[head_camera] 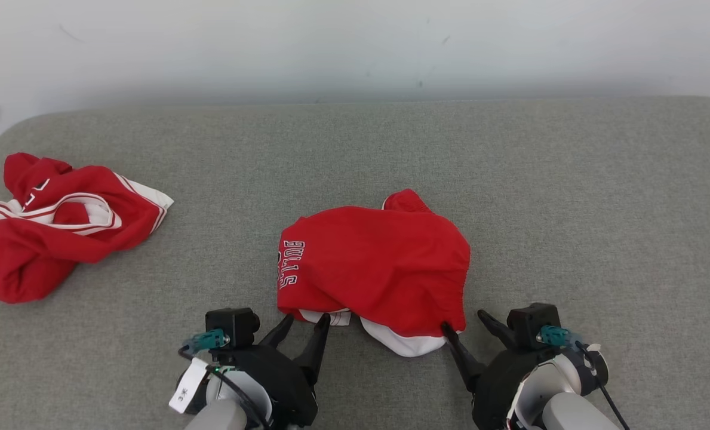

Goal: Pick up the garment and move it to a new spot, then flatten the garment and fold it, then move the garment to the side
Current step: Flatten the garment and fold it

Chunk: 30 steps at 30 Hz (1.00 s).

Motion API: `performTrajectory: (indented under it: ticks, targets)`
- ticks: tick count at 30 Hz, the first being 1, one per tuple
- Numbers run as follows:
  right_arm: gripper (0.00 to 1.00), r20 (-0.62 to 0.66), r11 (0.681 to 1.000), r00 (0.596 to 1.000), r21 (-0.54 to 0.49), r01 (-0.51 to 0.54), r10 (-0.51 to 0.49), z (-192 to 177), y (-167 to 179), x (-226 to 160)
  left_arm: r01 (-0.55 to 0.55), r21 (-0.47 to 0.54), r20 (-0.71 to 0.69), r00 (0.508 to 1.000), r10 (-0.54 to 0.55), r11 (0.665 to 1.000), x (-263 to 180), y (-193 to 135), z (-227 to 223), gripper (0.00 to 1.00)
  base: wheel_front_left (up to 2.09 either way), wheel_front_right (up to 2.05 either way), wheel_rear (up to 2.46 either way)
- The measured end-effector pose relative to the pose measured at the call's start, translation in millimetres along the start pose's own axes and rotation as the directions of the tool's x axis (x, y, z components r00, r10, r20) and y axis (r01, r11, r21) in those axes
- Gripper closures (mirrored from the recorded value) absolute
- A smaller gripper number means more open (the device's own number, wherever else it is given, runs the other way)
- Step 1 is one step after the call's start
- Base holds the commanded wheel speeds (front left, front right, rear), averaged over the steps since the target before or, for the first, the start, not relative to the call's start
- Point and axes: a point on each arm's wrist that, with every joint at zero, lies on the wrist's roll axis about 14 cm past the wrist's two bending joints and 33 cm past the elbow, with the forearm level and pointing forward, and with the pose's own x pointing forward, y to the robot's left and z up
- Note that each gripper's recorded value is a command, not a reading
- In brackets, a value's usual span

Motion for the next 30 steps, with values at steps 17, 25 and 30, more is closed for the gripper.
performTrajectory:
  ticks: [17,25,30]
  targets:
    - [0.0,-0.033,0.999,0.999,-0.018,-0.035,0.034,-1.4,8.5,5.3,-0.086,-0.029,-0.06,0.995,0.084,0.996,9.3,16.9,-8.2,0.0,0.0,0.0,0.0]
    - [1.0,-0.042,0.999,0.998,-0.011,-0.045,0.044,-3.1,12.1,5.3,-0.074,-0.015,-0.056,0.996,0.073,0.997,11.5,16.1,-7.5,1.0,0.0,0.0,0.0]
    - [1.0,-0.021,0.999,0.999,0.021,-0.039,0.039,0.5,10.2,5.7,-0.104,0.002,-0.026,0.994,0.104,0.995,12.4,26.2,0.6,1.0,0.0,0.0,0.0]
